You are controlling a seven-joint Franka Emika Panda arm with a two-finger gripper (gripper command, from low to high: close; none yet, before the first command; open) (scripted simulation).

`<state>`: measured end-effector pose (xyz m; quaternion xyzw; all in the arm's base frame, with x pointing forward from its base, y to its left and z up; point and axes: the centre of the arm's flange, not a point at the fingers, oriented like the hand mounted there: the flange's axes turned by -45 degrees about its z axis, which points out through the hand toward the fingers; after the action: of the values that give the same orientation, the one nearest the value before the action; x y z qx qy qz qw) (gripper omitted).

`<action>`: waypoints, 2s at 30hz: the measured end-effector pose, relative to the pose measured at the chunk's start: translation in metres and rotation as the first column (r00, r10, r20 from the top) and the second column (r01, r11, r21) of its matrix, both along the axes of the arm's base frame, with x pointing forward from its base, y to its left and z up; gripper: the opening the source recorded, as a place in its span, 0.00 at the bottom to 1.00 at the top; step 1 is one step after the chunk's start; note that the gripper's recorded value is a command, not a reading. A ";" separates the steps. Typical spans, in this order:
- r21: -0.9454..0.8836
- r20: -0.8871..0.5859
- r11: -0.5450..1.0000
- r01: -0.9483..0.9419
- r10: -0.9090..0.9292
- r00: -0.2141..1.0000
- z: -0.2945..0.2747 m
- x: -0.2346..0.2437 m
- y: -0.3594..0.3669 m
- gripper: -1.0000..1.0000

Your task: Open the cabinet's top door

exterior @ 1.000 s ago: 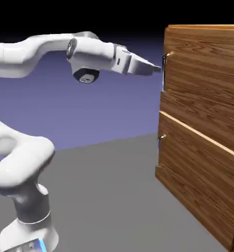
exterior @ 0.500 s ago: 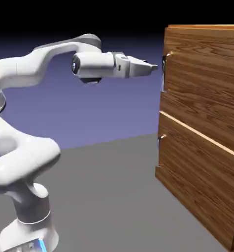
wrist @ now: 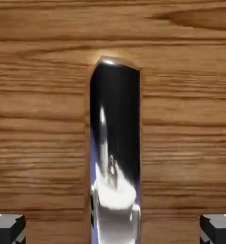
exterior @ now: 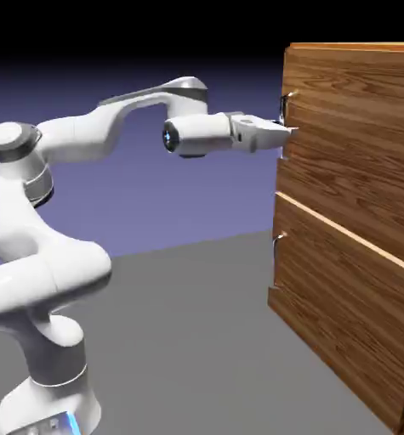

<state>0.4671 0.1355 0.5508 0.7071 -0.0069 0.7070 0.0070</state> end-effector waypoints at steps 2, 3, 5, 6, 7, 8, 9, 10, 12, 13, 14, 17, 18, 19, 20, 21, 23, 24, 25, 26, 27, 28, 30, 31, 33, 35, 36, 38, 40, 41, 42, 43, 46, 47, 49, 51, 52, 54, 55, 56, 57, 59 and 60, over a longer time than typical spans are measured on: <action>0.000 0.000 0.999 -0.041 0.041 0.999 0.000 -0.018 -0.006 0.00; 0.000 0.000 0.998 -0.061 0.061 0.998 0.000 -0.027 -0.009 0.00; 0.000 0.000 0.995 -0.103 0.103 0.995 0.000 -0.045 -0.016 0.00; 0.000 0.000 0.992 -0.125 0.125 0.992 0.000 -0.054 -0.020 0.00; 0.000 0.000 0.989 -0.146 0.146 0.989 0.000 -0.063 -0.025 0.00; 0.000 0.000 0.986 -0.169 0.169 0.986 0.000 -0.073 -0.029 0.00; 0.000 0.000 0.982 -0.191 0.191 0.982 0.000 -0.082 -0.034 0.00; 0.000 0.000 0.977 -0.214 0.214 0.977 0.000 -0.092 -0.040 0.00; 0.001 0.001 0.965 -0.262 0.262 0.965 0.000 -0.111 -0.051 0.00; 0.000 0.000 0.959 -0.285 0.285 0.959 0.000 -0.121 -0.057 0.00; 0.000 0.000 0.951 -0.308 0.308 0.951 0.000 -0.130 -0.064 0.00; 0.000 0.000 0.929 -0.370 0.370 0.929 0.000 -0.154 -0.082 0.00; 0.000 0.000 0.921 -0.389 0.389 0.921 0.000 -0.162 -0.088 0.00; 0.000 0.000 0.913 -0.407 0.407 0.913 0.000 -0.169 -0.094 0.00; 0.000 0.000 0.905 -0.424 0.424 0.905 0.000 -0.176 -0.100 0.00; 0.000 0.000 0.897 -0.441 0.441 0.897 0.000 -0.182 -0.106 0.00; 0.000 0.000 0.881 -0.473 0.473 0.881 0.000 -0.194 -0.118 0.00; 0.000 0.000 0.873 -0.488 0.488 0.873 0.000 -0.199 -0.123 0.00; 0.000 0.000 0.865 -0.502 0.502 0.865 0.000 -0.205 -0.129 0.00; 0.000 0.000 0.857 -0.516 0.516 0.857 0.000 -0.210 -0.135 0.00; 0.000 0.000 0.848 -0.530 0.530 0.848 0.000 -0.215 -0.140 0.00; 0.000 0.000 0.840 -0.543 0.543 0.840 0.000 -0.219 -0.146 0.00; 0.000 0.000 0.823 -0.568 0.568 0.823 0.000 -0.228 -0.157 0.00; 0.000 0.000 0.814 -0.581 0.581 0.814 0.000 -0.233 -0.162 0.00; 0.000 0.000 0.796 -0.605 0.605 0.796 0.000 -0.241 -0.174 0.00; 0.000 0.000 0.778 -0.629 0.629 0.778 0.000 -0.249 -0.185 0.00; 0.000 0.000 0.768 -0.640 0.640 0.768 0.000 -0.253 -0.191 0.00; 0.000 0.000 0.748 -0.664 0.664 0.748 0.000 -0.261 -0.203 0.00; 0.000 0.000 0.726 -0.688 0.688 0.726 0.000 -0.268 -0.216 0.00; 0.000 0.000 0.715 -0.700 0.700 0.715 0.000 -0.272 -0.223 0.00; 0.000 0.000 0.703 -0.712 0.712 0.703 0.000 -0.276 -0.230 0.00; 0.000 0.000 0.690 -0.724 0.724 0.690 0.000 -0.279 -0.237 0.00; 0.000 0.000 0.648 -0.761 0.761 0.648 0.000 -0.290 -0.261 0.00; 0.000 0.000 0.633 -0.774 0.774 0.633 0.000 -0.294 -0.270 0.00; 0.000 0.000 0.600 -0.800 0.800 0.600 0.000 -0.301 -0.288 0.00; 0.000 0.000 0.564 -0.826 0.826 0.564 0.000 -0.307 -0.307 0.00; 0.000 0.000 0.546 -0.838 0.838 0.546 0.000 -0.310 -0.317 0.00; 0.000 0.000 0.506 -0.862 0.862 0.506 0.000 -0.316 -0.338 0.00; 0.000 0.000 0.486 -0.874 0.874 0.486 0.000 -0.318 -0.349 0.00; 0.000 0.000 0.466 -0.885 0.885 0.466 0.000 -0.320 -0.359 0.00; 0.000 0.000 0.445 -0.895 0.895 0.445 0.000 -0.322 -0.370 0.00; 0.000 0.000 0.405 -0.914 0.914 0.405 0.000 -0.325 -0.390 0.00; 0.000 0.000 0.386 -0.923 0.923 0.386 0.000 -0.326 -0.400 0.00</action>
<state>0.1410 -0.2645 0.5507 0.5925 0.3860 0.5924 -0.3860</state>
